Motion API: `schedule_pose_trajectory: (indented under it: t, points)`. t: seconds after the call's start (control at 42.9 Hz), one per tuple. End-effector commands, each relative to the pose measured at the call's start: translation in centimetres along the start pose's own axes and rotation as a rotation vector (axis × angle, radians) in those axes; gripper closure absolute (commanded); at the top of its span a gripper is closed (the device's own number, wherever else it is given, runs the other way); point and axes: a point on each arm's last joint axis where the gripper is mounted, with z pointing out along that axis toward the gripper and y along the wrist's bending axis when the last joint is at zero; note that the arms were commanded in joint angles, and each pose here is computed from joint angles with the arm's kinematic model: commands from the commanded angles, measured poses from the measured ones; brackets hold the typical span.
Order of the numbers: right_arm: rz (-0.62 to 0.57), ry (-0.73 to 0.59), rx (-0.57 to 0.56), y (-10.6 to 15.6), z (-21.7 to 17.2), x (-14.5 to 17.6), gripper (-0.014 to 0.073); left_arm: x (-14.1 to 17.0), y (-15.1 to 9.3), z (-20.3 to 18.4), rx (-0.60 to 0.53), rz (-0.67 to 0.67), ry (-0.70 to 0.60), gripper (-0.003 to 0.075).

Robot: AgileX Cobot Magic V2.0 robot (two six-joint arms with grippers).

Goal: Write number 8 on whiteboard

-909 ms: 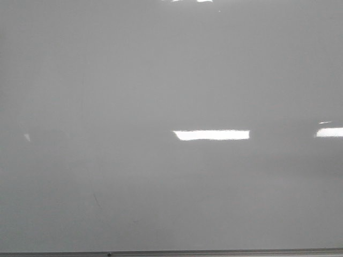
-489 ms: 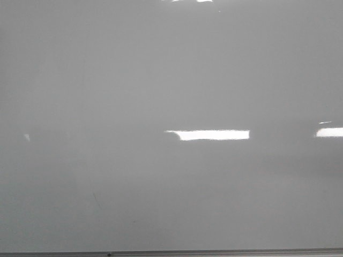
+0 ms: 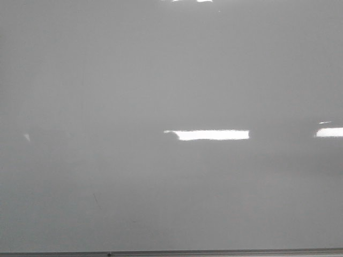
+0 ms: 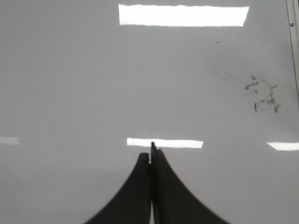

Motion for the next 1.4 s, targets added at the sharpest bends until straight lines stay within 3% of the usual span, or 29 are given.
schedule_pose_trajectory:
  t: [0.0, 0.14, 0.28, 0.583, 0.932, 1.375]
  points:
    - [-0.014, -0.110, 0.000, 0.0, -0.2, -1.0, 0.0664, -0.4, 0.0, -0.1, 0.000, -0.013, -0.090, 0.0741]
    - [-0.011, -0.111, 0.000, 0.0, -0.3, -2.0, 0.0664, -0.9, 0.1, -0.2, -0.004, -0.013, -0.143, 0.0741]
    - [-0.006, -0.133, -0.003, 0.1, -0.8, -5.4, 0.0664, -2.4, 0.1, -0.4, -0.008, -0.016, -0.225, 0.0741]
    - [-0.006, -0.031, 0.000, 0.2, -1.3, -12.5, 0.0664, -9.8, 0.3, -2.0, 0.000, -0.015, -0.282, 0.0741]
    - [-0.007, 0.230, 0.004, 0.2, 2.6, -16.6, 0.0664, -16.8, 0.2, -0.9, 0.031, -0.028, -0.017, 0.0741]
    - [-0.024, 0.475, 0.000, 0.2, 7.2, -14.2, 0.0664, -15.3, 0.1, 2.5, 0.042, -0.031, 0.225, 0.0741]
